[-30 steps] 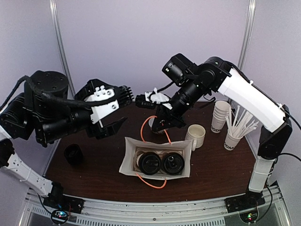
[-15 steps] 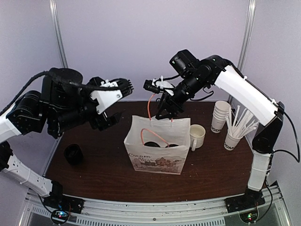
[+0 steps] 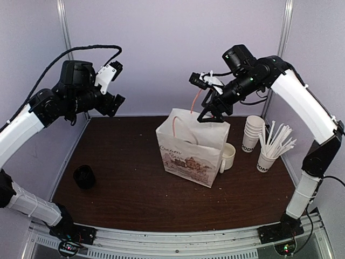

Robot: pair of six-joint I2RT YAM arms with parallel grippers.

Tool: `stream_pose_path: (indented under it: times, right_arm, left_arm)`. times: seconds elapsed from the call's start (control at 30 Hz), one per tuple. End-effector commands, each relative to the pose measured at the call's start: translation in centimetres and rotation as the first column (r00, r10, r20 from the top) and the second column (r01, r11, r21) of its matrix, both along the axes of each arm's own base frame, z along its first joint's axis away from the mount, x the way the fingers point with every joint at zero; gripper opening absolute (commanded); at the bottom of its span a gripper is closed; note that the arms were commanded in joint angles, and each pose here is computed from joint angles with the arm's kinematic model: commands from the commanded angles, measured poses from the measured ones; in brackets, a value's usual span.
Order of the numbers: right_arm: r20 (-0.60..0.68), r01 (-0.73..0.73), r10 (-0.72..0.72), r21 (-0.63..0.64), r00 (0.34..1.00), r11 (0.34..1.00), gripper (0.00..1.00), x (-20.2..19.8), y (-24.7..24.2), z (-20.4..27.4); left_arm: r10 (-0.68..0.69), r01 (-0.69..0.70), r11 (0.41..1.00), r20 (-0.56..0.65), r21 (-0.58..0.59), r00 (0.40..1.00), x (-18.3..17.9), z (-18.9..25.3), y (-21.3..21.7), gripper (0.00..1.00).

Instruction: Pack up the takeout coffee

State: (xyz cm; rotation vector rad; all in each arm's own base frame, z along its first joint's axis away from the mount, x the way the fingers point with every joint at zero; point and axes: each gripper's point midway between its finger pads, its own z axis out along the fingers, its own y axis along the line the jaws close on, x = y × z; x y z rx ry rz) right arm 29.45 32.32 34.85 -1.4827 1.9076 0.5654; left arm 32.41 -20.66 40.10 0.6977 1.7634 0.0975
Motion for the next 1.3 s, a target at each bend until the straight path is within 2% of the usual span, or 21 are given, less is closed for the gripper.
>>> stream_pose_path:
  times: [0.0, 0.17, 0.33, 0.67, 0.83, 0.97, 1.07, 1.17, 1.27]
  right_arm:
    - [0.076, 0.144, -0.145, 0.025, 0.986, 0.989, 0.88, 1.5, -5.4, 2.0]
    - [-0.011, 0.209, -0.209, 0.047, 0.978, 0.977, 0.88, 3.5, -8.1, -0.5]
    - [-0.061, 0.222, -0.219, 0.053, 0.974, 0.974, 0.87, 4.9, -7.8, -1.8]
    - [-0.09, 0.226, -0.219, 0.078, 0.972, 0.971, 0.85, 7.1, -6.5, -1.5]
    - [-0.077, 0.224, -0.217, 0.082, 0.973, 0.971, 0.85, 6.6, -6.9, 0.0]
    - [-0.039, 0.304, -0.302, 0.058, 0.952, 0.951, 0.85, 6.4, -10.5, 1.0]
    - [-0.032, 0.378, -0.378, 0.021, 0.925, 0.925, 0.85, 6.0, -13.6, -0.3]
    - [-0.061, 0.439, -0.44, -0.023, 0.896, 0.898, 0.81, 4.9, -16.4, -2.2]
    - [-0.049, 0.518, -0.524, -0.105, 0.85, 0.849, 0.73, 3.8, -19.9, -4.3]
  left_arm:
    - [-0.02, 0.008, 0.99, -0.084, -0.138, 0.996, 1.8, -0.6, -0.9, 0.86]
    - [-0.071, 0.051, 0.987, -0.127, -0.155, 0.989, 2.5, -2.5, -2.3, 0.86]
    - [-0.084, 0.063, 0.986, -0.131, -0.154, 0.988, 2.8, -2.9, -2.8, 0.87]
    - [-0.088, 0.07, 0.988, -0.129, -0.137, 0.988, 2.6, -3.2, -2.6, 0.87]
    - [-0.113, 0.094, 0.986, -0.139, -0.134, 0.984, 2.2, -2.9, -2.7, 0.9]
    - [-0.184, 0.162, 0.98, -0.205, -0.118, 0.961, 1.4, -2.8, -3.8, 0.95]
    - [-0.238, 0.197, 0.967, -0.293, -0.163, 0.926, 0.9, -2.9, -5.3, 0.96]
    - [-0.334, 0.248, 0.932, -0.365, -0.264, 0.869, -0.1, -2.6, -7.4, 0.91]
    - [-0.36, 0.262, 0.922, -0.376, -0.287, 0.854, 0.0, -2.7, -8.2, 0.87]
